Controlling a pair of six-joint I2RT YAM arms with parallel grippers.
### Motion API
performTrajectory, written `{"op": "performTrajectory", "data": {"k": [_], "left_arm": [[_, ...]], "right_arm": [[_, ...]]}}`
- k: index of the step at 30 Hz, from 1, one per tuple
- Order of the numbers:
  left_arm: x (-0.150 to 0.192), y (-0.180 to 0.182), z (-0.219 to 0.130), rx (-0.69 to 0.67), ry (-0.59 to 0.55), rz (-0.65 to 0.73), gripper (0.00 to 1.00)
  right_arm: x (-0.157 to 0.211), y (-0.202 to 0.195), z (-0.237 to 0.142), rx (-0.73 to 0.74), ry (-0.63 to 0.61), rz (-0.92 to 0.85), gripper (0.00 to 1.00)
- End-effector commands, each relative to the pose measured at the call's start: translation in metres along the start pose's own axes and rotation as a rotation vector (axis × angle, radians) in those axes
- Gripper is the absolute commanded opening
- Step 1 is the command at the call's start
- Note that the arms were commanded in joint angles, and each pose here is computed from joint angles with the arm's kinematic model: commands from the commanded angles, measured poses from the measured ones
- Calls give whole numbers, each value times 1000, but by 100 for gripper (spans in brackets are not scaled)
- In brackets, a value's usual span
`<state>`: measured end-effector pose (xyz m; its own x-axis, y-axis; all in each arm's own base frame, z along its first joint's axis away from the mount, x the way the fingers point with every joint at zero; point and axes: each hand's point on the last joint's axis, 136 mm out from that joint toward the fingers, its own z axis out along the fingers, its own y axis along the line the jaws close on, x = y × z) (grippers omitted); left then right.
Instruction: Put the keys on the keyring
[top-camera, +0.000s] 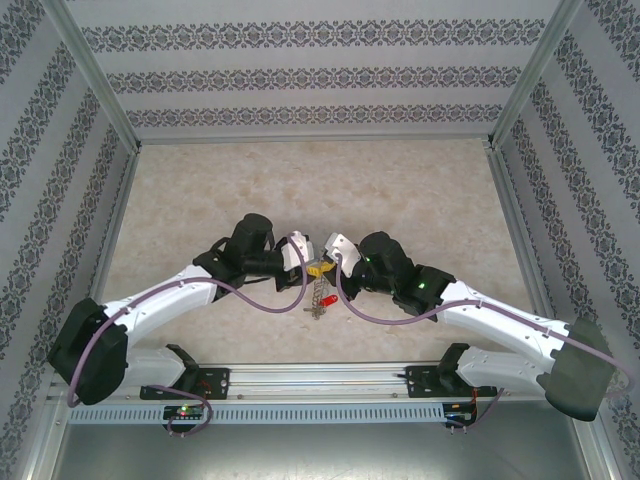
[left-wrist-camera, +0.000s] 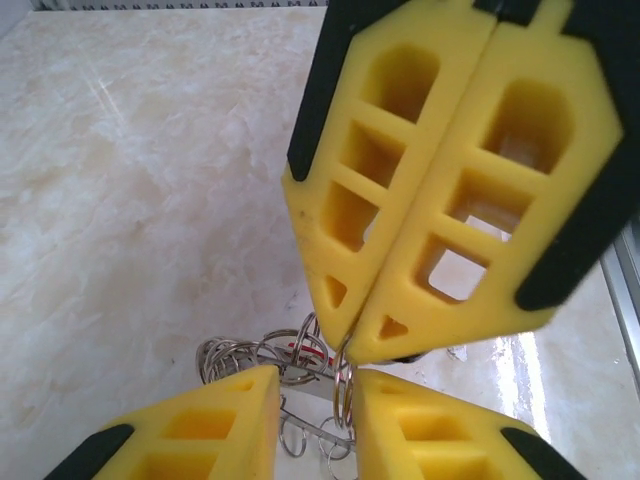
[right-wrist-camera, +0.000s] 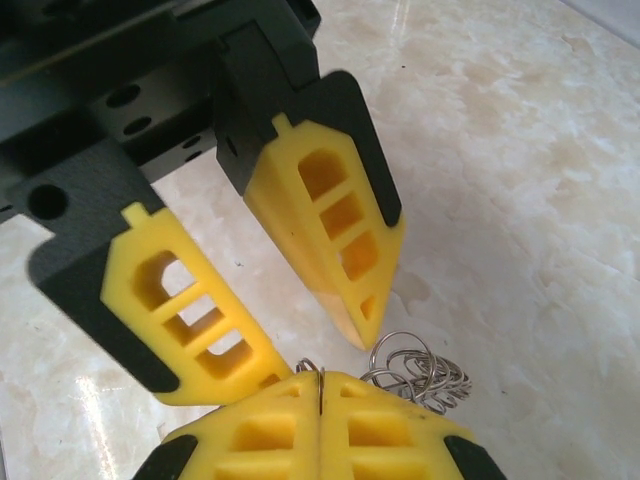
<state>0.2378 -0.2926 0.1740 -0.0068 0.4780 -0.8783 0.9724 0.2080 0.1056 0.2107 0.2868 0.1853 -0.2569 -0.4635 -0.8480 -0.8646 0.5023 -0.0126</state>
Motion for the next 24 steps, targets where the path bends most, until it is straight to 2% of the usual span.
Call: {"op": "performTrajectory", "data": {"k": [1, 24], "left_arm": [[5, -7, -5, -2, 14, 27, 28], [-4, -11, 3, 69, -13, 39, 29]], "right_arm": [[-14, 0, -6, 16, -55, -12, 0], [-17, 8, -5, -32, -56, -20, 0]]}}
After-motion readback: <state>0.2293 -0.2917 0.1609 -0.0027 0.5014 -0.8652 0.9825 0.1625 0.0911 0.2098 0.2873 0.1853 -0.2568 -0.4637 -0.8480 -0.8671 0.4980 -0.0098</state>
